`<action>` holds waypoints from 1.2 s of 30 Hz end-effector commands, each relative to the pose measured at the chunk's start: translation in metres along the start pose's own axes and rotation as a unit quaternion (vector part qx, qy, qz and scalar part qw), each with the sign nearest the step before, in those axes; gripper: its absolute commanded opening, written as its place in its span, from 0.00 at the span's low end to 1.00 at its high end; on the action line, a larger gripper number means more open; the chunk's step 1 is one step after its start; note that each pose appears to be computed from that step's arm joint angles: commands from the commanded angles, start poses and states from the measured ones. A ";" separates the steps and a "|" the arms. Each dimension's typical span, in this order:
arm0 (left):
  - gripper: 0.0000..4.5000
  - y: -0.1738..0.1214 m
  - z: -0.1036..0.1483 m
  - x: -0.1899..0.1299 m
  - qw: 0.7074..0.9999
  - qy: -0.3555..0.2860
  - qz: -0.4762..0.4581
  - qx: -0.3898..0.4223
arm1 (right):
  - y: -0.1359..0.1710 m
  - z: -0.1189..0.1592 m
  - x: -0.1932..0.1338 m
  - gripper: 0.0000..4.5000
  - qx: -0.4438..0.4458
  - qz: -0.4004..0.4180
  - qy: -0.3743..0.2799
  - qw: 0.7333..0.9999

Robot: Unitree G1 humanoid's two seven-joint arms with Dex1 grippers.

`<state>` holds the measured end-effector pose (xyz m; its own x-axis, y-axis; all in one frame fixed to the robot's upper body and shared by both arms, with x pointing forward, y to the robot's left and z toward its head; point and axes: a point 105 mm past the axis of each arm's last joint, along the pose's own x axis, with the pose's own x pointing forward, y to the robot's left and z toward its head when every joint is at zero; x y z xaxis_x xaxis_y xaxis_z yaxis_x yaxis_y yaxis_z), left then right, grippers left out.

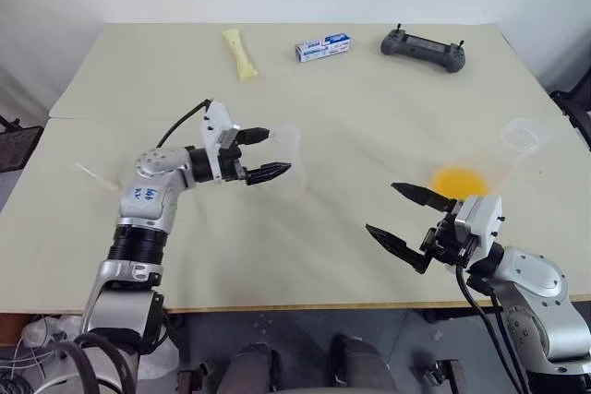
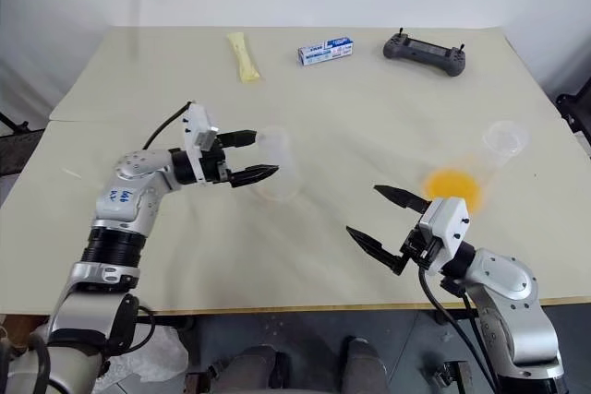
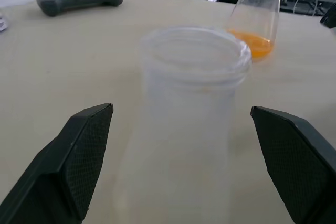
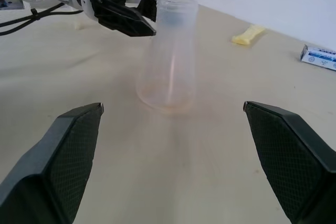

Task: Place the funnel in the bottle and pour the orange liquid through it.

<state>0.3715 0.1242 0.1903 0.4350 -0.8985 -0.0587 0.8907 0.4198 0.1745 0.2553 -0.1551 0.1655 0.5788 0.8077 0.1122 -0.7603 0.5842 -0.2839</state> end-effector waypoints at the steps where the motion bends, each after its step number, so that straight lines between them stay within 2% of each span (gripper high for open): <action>1: 0.99 0.001 0.012 -0.015 1.000 -0.003 0.004 0.017 | -0.002 0.008 -0.002 1.00 -0.010 0.008 -0.009 1.000; 10: 0.99 0.002 0.014 -0.088 0.995 0.032 0.091 0.007 | -0.005 0.005 -0.002 1.00 -0.004 0.031 -0.003 1.000; 14: 0.99 -0.006 0.020 -0.137 0.982 0.003 0.190 -0.004 | -0.006 0.001 0.000 1.00 0.002 0.044 0.000 0.999; 17: 0.99 -0.030 0.008 -0.183 0.959 -0.007 0.284 -0.020 | -0.007 -0.002 0.002 1.00 0.016 0.052 0.000 0.999; 20: 0.99 -0.053 -0.006 -0.211 0.941 -0.001 0.336 -0.047 | -0.006 -0.005 0.003 1.00 0.025 0.064 0.003 0.998; 27: 0.99 -0.082 -0.027 -0.241 0.898 0.009 0.434 -0.074 | -0.012 -0.007 0.009 1.00 0.033 0.083 0.006 0.996; 30: 0.99 -0.076 -0.038 -0.249 0.876 0.015 0.477 -0.070 | -0.013 -0.008 0.013 1.00 0.035 0.094 0.006 0.995; 36: 0.99 -0.065 -0.056 -0.232 0.874 0.024 0.477 -0.092 | -0.015 -0.007 0.016 1.00 0.029 0.098 0.003 0.995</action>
<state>0.2194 0.3085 0.1370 0.9885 -0.1500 -0.0187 0.1498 0.9886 -0.0135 0.2798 -0.1514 0.1582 0.4276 0.9029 0.0434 -0.8780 0.4262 -0.2179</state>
